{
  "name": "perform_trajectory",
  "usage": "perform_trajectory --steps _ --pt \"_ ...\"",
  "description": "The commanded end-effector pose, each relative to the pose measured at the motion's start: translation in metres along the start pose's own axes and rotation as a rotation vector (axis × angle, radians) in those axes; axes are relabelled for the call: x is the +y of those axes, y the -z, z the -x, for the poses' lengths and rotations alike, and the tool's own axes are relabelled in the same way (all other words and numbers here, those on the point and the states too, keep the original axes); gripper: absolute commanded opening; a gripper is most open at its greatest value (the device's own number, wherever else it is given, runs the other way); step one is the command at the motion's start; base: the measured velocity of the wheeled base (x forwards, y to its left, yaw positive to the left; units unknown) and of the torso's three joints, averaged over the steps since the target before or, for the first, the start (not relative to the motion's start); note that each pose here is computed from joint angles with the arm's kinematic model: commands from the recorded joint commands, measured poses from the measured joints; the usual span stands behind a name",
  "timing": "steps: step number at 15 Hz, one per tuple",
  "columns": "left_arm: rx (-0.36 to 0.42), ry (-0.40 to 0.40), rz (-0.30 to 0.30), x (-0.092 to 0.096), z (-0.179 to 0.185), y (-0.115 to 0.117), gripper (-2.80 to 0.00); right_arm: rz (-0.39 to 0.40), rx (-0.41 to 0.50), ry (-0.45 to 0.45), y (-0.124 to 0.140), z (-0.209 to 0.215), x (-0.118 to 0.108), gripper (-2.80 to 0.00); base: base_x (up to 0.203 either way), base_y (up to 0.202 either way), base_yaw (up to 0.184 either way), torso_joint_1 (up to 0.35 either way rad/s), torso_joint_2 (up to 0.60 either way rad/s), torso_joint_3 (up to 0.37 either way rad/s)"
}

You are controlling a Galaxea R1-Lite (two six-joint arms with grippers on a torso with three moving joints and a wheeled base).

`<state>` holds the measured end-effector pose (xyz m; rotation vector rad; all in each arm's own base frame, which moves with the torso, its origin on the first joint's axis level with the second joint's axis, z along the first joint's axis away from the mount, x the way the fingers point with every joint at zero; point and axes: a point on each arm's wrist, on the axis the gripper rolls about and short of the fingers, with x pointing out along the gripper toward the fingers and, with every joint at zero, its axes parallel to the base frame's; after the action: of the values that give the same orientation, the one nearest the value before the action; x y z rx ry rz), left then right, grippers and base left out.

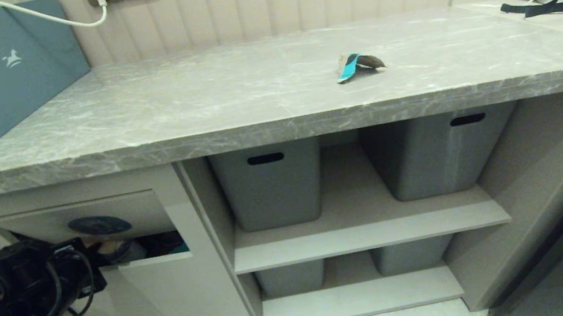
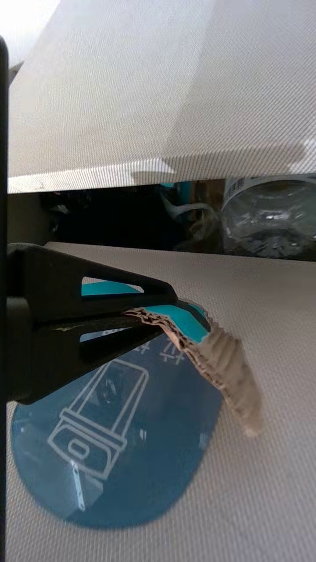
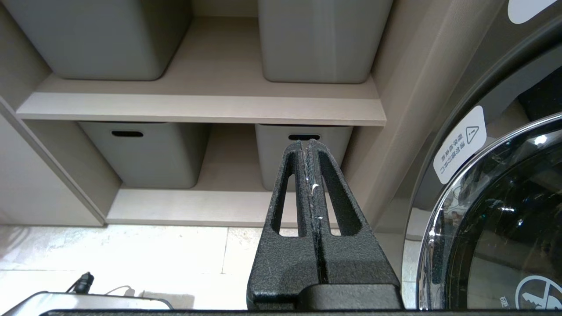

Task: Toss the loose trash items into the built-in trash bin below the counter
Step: Put the garbage in the trash can

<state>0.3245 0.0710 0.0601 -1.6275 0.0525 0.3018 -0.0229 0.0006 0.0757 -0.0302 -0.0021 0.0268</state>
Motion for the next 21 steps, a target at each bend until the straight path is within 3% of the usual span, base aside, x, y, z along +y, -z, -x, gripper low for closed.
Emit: perform_trajectory --steps 1,8,11,21 --pt "0.005 0.010 0.009 -0.001 -0.002 0.002 -2.80 0.001 -0.001 -0.001 0.000 0.000 0.000 -2.80 0.000 0.000 0.000 0.000 0.00 0.000" --pt "0.018 0.069 0.039 -0.012 -0.018 0.002 -2.80 0.000 0.000 -0.001 0.000 0.000 0.000 -2.80 0.000 0.000 0.000 0.000 0.00 0.000" --pt "0.021 0.096 0.097 -0.018 -0.023 0.002 -2.80 0.001 -0.001 -0.001 0.000 0.000 0.000 -2.80 0.000 0.000 0.000 0.000 0.00 0.000" --pt "0.030 0.107 0.131 -0.017 -0.035 0.004 -2.80 0.001 -0.001 -0.001 0.000 0.000 0.000 -2.80 0.000 0.000 0.000 0.000 0.00 0.000"
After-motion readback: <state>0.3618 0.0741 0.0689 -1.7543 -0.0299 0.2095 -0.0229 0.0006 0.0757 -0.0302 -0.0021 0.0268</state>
